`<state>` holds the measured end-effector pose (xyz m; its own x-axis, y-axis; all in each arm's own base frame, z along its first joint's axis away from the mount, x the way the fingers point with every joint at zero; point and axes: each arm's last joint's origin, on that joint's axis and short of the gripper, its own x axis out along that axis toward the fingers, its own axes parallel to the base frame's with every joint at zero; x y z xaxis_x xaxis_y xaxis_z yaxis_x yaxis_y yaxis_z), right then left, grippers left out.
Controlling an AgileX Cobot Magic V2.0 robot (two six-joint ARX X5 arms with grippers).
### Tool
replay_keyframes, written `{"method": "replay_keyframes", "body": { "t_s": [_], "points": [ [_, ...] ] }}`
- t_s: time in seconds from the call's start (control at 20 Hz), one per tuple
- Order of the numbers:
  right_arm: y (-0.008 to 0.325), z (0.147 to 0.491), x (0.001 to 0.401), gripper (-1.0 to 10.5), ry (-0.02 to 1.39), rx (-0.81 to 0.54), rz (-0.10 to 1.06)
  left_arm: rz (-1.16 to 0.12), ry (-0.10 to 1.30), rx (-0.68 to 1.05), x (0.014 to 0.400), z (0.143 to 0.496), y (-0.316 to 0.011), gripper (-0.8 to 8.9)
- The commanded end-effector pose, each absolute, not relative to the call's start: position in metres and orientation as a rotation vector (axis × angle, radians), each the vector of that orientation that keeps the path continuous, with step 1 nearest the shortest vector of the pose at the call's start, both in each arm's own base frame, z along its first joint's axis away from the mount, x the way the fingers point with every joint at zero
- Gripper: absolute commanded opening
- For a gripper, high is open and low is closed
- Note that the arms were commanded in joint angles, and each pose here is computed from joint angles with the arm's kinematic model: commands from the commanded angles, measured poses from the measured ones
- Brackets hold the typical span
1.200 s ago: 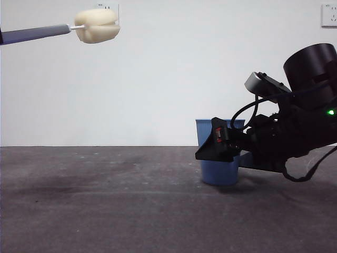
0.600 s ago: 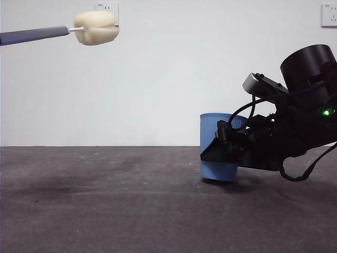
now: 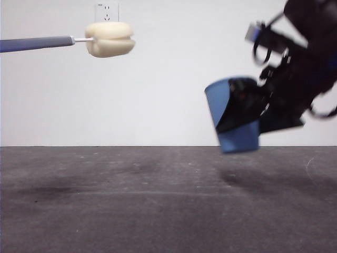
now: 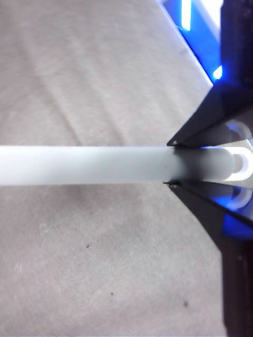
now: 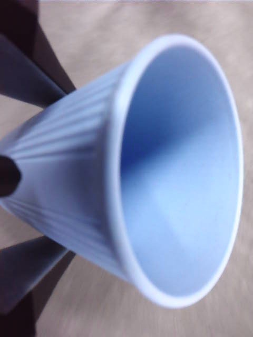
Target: Pick up the cup brush,pick up the cup,insert the brush into the cup,clean the cup,put the cup brush back,put the cup back to the fixed position on the table
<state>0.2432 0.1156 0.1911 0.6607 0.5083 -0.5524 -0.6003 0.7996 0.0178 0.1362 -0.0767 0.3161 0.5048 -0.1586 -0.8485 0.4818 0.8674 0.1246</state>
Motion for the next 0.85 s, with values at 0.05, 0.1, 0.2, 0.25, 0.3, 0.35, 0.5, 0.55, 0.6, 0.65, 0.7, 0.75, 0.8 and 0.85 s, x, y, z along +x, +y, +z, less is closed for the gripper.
{"method": "replay_keyframes", "body": {
  "t_s": [0.05,0.1,0.2,0.25,0.3,0.35,0.5,0.55,0.6,0.65,0.7,0.75,0.8,0.85],
  "points": [
    [0.114,0.21,0.232,-0.2,0.653,-0.371,0.631,-0.45,0.954,0.469,0.137,0.316,-0.077,-0.09],
    [0.113,0.217,0.231,-0.2,0.682,-0.439,0.602,-0.463,0.954,0.492,0.137,0.315,-0.078,-0.09],
    [0.114,0.228,0.226,-0.2,0.769,-0.575,0.597,-0.493,0.959,0.55,0.14,0.313,-0.079,-0.09],
    [0.115,0.233,0.224,-0.2,0.801,-0.654,0.598,-0.51,0.969,0.582,0.142,0.311,-0.081,-0.09],
    [0.116,0.236,0.222,-0.2,0.813,-0.715,0.592,-0.524,0.981,0.608,0.144,0.309,-0.082,-0.09],
    [0.117,0.238,0.221,-0.2,0.818,-0.777,0.585,-0.536,0.996,0.625,0.147,0.306,-0.084,-0.09],
    [0.12,0.238,0.216,-0.2,0.819,-1.005,0.564,-0.599,1.041,0.672,0.155,0.296,-0.096,-0.09],
    [0.122,0.238,0.214,-0.2,0.81,-1.069,0.577,-0.639,1.049,0.689,0.156,0.293,-0.102,-0.09],
    [0.124,0.238,0.213,-0.2,0.796,-1.126,0.588,-0.67,1.046,0.71,0.157,0.29,-0.109,-0.09],
    [0.126,0.239,0.211,-0.2,0.785,-1.183,0.589,-0.69,1.041,0.724,0.159,0.288,-0.116,-0.09],
    [0.128,0.239,0.21,-0.2,0.778,-1.238,0.577,-0.706,1.038,0.735,0.16,0.285,-0.121,-0.09],
    [0.13,0.239,0.209,-0.2,0.769,-1.293,0.572,-0.721,1.041,0.744,0.161,0.283,-0.126,-0.09],
    [0.132,0.24,0.207,-0.2,0.758,-1.35,0.568,-0.734,1.045,0.754,0.161,0.28,-0.13,-0.09],
    [0.134,0.24,0.206,-0.2,0.749,-1.403,0.563,-0.745,1.047,0.763,0.162,0.278,-0.134,-0.09]
  ]
}}
